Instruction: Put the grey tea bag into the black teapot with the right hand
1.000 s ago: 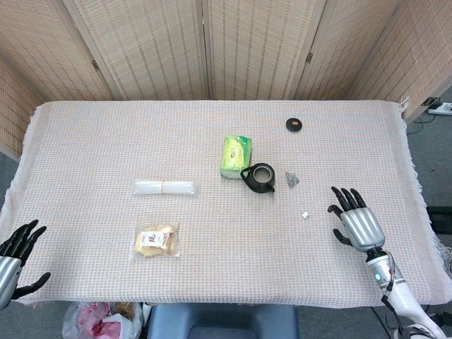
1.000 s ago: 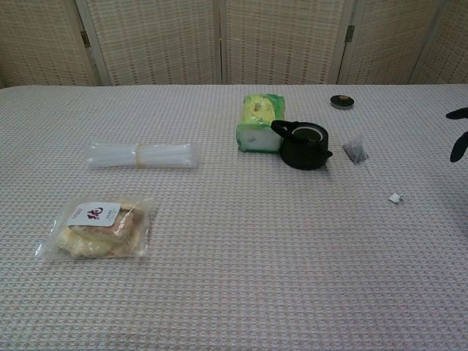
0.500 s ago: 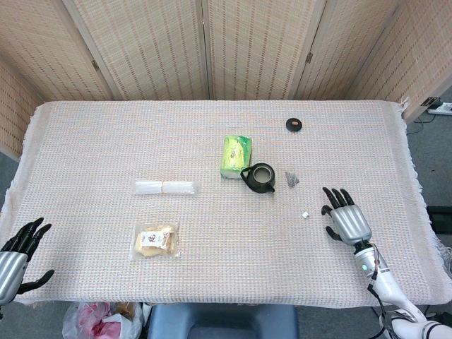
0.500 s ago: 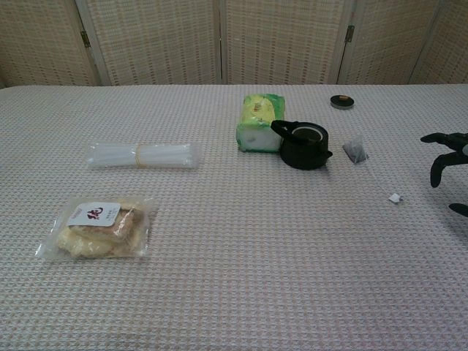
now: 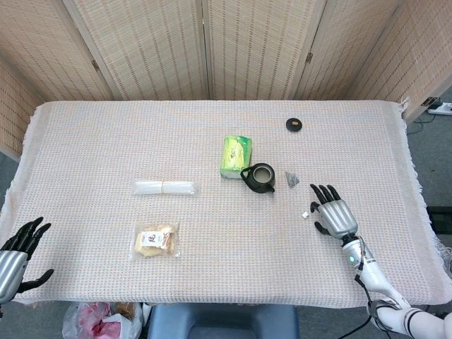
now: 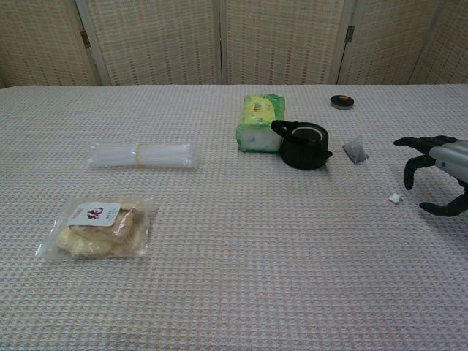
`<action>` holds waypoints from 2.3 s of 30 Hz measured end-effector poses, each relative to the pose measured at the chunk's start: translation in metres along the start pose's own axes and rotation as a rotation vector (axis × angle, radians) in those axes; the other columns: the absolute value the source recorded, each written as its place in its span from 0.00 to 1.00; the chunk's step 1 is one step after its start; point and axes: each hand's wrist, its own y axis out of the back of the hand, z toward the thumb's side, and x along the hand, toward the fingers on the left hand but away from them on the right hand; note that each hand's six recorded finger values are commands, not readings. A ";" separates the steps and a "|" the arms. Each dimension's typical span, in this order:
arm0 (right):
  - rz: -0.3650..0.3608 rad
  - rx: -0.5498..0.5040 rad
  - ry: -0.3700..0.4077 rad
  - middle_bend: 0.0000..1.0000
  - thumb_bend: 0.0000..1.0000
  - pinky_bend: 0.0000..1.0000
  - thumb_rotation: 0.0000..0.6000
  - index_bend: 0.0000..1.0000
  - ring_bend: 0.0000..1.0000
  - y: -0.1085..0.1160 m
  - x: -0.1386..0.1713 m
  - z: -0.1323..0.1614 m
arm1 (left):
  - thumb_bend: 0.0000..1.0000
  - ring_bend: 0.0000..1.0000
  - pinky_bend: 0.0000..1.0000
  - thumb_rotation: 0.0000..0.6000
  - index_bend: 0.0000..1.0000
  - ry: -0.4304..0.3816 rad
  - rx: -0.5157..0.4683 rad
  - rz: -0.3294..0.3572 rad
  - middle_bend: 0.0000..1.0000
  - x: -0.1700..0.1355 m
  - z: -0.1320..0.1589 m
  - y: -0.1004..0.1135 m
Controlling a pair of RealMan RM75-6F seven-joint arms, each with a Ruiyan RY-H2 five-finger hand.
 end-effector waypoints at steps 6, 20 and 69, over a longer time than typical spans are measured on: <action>0.001 0.016 0.012 0.00 0.27 0.00 1.00 0.45 0.00 0.000 -0.009 0.005 | 0.27 0.00 0.24 1.00 0.00 0.002 -0.001 -0.002 0.00 0.000 -0.001 0.000; 0.010 0.035 0.024 0.00 0.27 0.00 1.00 0.49 0.00 -0.001 -0.020 0.011 | 0.27 0.00 0.24 1.00 0.00 -0.018 -0.011 0.004 0.00 0.001 -0.001 0.001; -0.054 0.015 0.069 0.07 0.28 0.00 1.00 0.64 0.00 0.023 -0.042 0.030 | 0.27 0.00 0.24 1.00 0.00 -0.037 -0.039 0.036 0.00 0.003 -0.006 0.007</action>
